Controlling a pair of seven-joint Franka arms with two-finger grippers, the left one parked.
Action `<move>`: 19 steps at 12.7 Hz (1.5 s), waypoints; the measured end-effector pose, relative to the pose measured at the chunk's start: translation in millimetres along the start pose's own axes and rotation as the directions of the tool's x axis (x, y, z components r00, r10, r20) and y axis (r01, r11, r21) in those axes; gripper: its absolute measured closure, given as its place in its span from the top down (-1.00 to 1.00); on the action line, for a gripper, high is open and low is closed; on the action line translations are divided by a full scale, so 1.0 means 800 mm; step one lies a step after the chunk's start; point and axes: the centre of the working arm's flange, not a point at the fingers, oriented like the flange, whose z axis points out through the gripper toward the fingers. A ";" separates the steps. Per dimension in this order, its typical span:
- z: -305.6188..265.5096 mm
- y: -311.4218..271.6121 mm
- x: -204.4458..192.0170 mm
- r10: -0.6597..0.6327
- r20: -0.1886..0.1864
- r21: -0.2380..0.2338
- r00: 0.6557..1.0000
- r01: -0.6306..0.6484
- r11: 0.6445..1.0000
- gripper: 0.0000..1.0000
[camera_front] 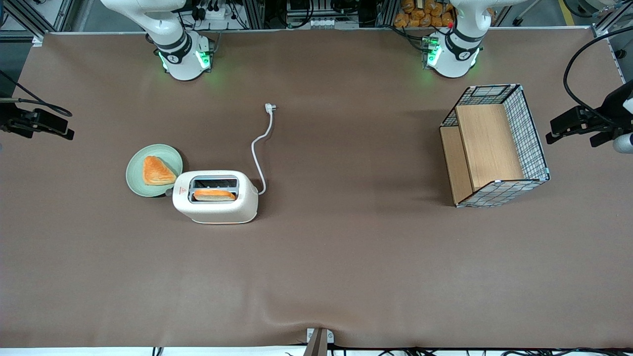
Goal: Press toaster button with right arm
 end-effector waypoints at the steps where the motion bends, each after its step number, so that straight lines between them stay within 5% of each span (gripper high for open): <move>1: -0.001 0.000 0.000 0.000 -0.002 0.000 1.000 0.000 1.000 1.00; 11: 0.012 0.013 -0.004 0.017 -0.042 0.004 0.999 -0.017 1.000 1.00; 19: 0.003 0.010 -0.017 0.055 -0.018 0.007 0.998 -0.054 0.998 1.00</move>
